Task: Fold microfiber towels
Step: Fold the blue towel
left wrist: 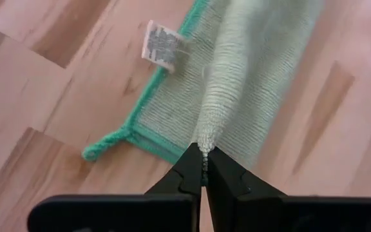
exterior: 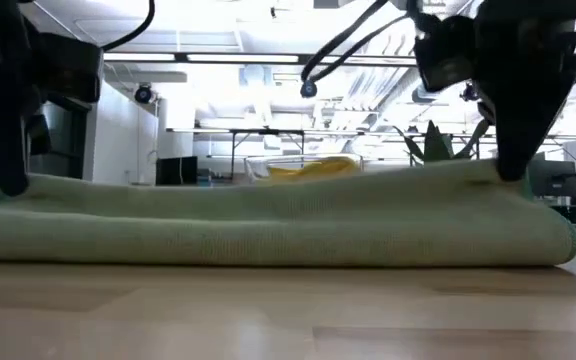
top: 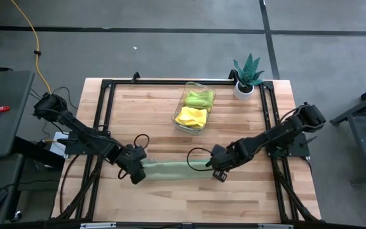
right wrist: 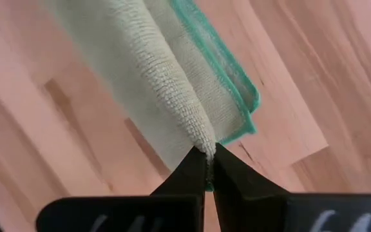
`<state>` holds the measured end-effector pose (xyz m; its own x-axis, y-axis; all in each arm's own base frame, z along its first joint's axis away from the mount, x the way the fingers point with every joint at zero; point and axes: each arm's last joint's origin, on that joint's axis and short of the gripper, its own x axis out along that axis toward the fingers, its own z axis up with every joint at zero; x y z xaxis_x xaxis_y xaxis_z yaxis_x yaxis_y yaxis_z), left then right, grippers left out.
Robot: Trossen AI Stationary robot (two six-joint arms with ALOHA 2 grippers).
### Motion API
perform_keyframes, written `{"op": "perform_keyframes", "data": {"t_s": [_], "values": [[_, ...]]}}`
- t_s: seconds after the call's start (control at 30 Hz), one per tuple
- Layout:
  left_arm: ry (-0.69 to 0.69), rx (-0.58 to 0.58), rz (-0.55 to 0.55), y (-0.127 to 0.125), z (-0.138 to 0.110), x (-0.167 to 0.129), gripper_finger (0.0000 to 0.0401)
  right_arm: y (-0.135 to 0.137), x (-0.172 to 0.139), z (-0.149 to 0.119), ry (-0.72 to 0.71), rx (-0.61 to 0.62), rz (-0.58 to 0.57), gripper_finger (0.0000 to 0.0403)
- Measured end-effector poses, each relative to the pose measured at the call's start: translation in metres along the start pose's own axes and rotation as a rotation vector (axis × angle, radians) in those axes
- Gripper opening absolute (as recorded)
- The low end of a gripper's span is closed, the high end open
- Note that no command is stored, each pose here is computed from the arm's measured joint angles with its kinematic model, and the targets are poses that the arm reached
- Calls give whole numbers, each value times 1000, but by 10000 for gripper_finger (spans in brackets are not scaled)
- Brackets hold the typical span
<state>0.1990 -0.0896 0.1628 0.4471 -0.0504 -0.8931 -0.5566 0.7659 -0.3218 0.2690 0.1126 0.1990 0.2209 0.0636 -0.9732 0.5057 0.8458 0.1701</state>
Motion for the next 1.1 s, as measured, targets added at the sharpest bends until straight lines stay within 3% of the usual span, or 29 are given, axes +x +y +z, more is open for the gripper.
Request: {"op": "perform_keyframes", "data": {"t_s": [0.57, 0.83, 1.1], "values": [[-33, 27, 45, 1, 0, 4, 17, -1, 4, 3, -22, 79, -29, 10], [-35, 35, 93, 5, -1, 3, 67, -6, 4, 4, -70, 133, -93, 122], [10, 86, 118, 13, -4, -8, 117, -22, -7, 2, -16, 93, -182, 216]]}}
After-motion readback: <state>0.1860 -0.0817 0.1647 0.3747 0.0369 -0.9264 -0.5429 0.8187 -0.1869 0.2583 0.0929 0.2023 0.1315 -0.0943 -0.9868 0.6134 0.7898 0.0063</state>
